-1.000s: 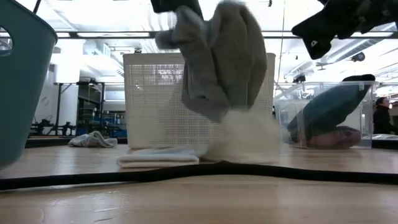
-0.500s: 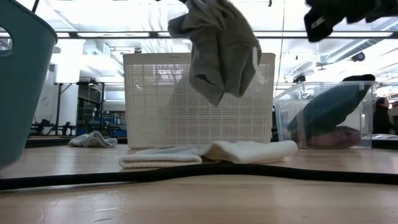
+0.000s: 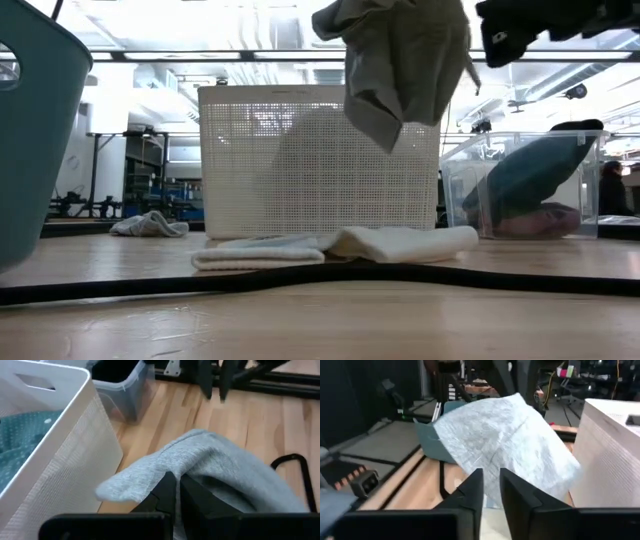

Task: Pick & Place Cloths
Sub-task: Put the gray boxer into the transparent bin

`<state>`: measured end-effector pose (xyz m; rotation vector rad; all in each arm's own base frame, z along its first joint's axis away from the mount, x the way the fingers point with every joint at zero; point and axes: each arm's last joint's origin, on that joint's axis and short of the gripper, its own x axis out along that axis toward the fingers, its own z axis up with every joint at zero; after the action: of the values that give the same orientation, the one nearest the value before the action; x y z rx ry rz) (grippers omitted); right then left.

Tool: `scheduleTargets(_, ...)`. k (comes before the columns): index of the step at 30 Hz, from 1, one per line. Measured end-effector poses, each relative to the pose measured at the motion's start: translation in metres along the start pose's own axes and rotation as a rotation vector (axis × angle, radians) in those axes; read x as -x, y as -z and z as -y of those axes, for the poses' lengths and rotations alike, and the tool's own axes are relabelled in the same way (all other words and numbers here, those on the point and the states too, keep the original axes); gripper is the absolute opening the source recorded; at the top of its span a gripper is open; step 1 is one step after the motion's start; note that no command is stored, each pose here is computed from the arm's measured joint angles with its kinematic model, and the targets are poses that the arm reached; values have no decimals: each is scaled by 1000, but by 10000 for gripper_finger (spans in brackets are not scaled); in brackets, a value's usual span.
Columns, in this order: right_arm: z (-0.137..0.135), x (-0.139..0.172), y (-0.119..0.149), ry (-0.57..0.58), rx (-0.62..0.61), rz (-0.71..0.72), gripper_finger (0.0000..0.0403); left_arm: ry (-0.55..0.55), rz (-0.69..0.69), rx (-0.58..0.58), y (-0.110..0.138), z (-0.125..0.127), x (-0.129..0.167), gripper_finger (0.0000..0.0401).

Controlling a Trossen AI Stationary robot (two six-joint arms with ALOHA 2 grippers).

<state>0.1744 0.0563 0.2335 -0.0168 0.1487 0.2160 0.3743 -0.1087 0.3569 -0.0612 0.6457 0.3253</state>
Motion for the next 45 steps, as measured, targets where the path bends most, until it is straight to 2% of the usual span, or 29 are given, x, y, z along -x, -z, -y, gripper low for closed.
scheduleTargets(7,-2,-28,8,24,131,34,144,32,-19,8,7,4,-6,19)
scheduleTargets(11,-3,-40,11,23,201,-1,197,54,-23,15,12,9,-7,19)
scheduleTargets(15,-4,-52,10,44,185,-28,239,120,-4,28,9,13,-6,19)
scheduleTargets(19,-5,-64,6,47,155,-33,265,140,36,47,7,17,-7,19)
scheduleTargets(29,-9,-95,3,45,110,-74,299,155,57,35,8,18,-10,19)
scheduleTargets(37,-12,-124,6,54,-55,-113,313,156,56,32,11,19,-13,19)
scheduleTargets(41,-13,-131,6,54,-54,-117,306,157,56,32,11,19,-13,19)
scheduleTargets(45,-13,-132,7,52,-32,-122,281,159,57,32,11,19,-13,19)
